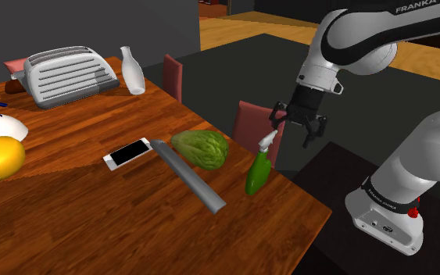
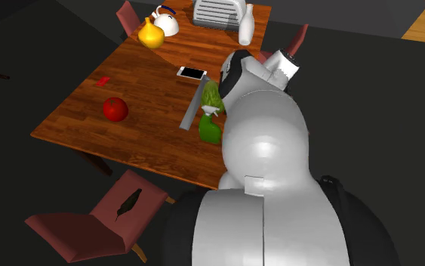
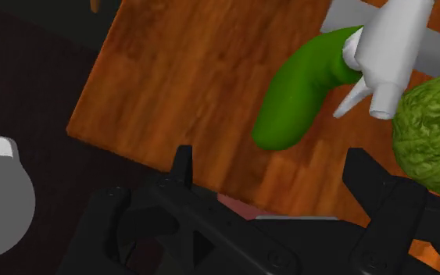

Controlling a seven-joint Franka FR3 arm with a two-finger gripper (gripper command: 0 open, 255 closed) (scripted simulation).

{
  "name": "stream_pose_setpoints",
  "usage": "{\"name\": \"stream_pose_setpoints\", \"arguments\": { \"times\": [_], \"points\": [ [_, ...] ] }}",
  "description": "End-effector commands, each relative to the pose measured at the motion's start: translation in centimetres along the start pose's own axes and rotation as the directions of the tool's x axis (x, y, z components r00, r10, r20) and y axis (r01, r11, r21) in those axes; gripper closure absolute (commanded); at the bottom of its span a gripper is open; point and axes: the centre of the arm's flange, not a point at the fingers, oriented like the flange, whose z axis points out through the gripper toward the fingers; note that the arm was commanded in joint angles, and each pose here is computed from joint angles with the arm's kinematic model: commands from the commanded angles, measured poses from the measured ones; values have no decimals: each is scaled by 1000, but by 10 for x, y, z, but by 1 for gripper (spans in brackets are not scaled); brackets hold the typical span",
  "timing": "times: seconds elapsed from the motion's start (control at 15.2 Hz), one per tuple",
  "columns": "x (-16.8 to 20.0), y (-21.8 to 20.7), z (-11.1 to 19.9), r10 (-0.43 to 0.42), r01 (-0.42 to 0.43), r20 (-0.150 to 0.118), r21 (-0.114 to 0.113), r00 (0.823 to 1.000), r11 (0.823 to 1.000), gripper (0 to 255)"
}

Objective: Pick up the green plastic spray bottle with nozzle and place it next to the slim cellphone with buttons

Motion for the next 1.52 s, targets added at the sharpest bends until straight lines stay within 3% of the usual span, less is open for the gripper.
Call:
{"name": "stream_pose_setpoints", "arguments": {
  "times": [0.0,0.2,0.73,1.19,1.25,1.45],
  "points": [
    [3,-8,22,160,-161,24,45,987,986,0],
    [4,-19,49,334,-338,58,88,941,937,0],
    [3,-24,89,334,-338,58,88,941,937,0],
    [3,-24,89,334,-338,58,88,941,937,0],
    [3,-24,89,334,-338,58,88,941,937,255],
    [3,-24,89,334,-338,58,88,941,937,255]
  ]
}}
